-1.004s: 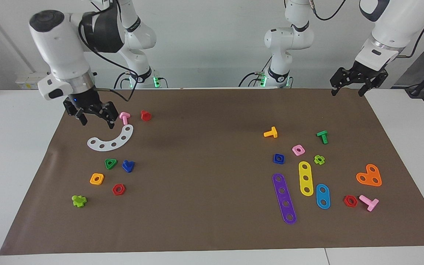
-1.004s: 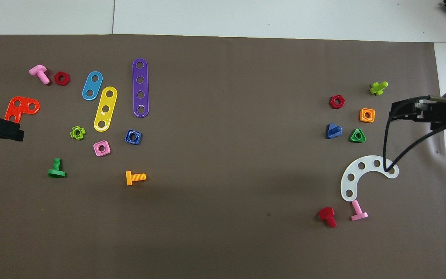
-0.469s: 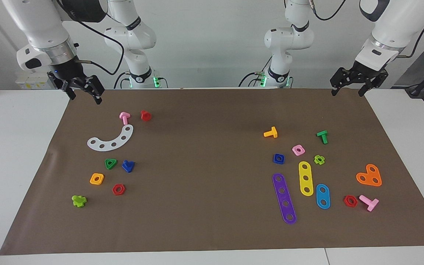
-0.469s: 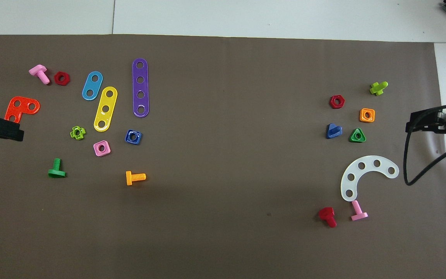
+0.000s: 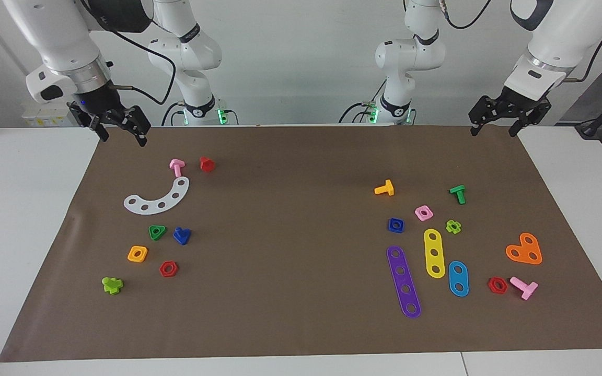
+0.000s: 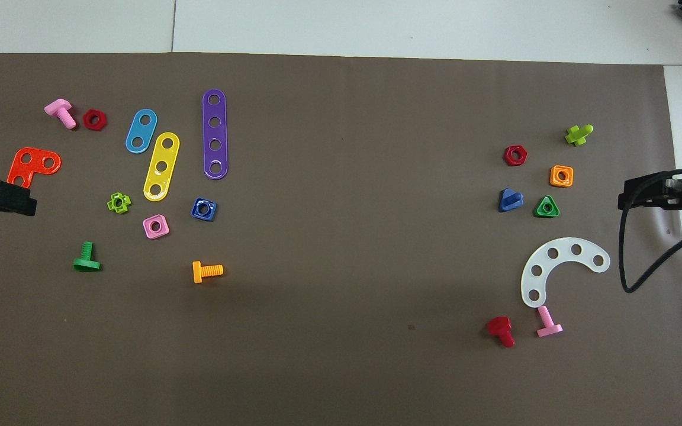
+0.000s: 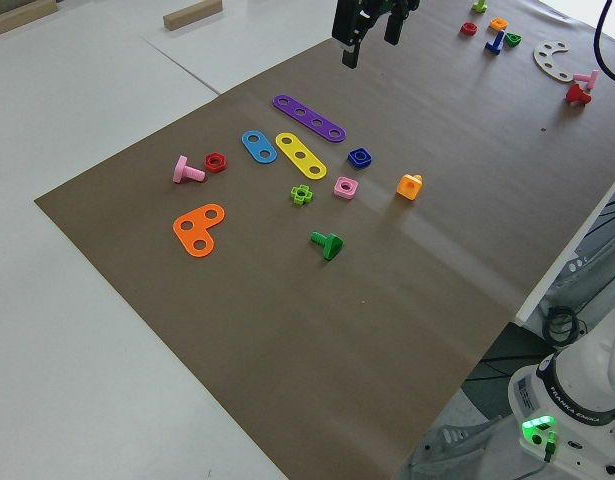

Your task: Unscrew and place screws in storage area

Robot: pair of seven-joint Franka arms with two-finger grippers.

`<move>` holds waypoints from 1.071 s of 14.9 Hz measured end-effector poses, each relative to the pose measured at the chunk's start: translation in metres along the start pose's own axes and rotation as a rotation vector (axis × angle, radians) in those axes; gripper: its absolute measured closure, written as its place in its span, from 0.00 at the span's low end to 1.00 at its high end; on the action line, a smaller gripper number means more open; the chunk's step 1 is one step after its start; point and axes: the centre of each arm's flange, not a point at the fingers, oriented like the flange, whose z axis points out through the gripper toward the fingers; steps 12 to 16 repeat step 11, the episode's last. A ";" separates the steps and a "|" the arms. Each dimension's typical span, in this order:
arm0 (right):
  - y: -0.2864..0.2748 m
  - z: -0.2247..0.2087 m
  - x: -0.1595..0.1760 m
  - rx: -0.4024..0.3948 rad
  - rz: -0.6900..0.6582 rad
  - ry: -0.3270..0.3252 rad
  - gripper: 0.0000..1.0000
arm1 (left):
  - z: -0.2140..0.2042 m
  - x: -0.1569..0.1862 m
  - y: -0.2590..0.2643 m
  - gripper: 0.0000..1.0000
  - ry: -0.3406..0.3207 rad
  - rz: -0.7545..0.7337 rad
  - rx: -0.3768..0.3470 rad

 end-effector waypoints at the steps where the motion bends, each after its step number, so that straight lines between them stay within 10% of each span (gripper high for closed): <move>1: 0.000 0.000 0.000 0.001 -0.002 -0.001 0.00 | 0.000 0.000 0.000 0.00 0.000 0.000 0.000; 16: 0.006 0.003 -0.002 0.000 -0.049 -0.027 0.00 | 0.000 0.000 0.000 0.00 0.000 -0.001 0.000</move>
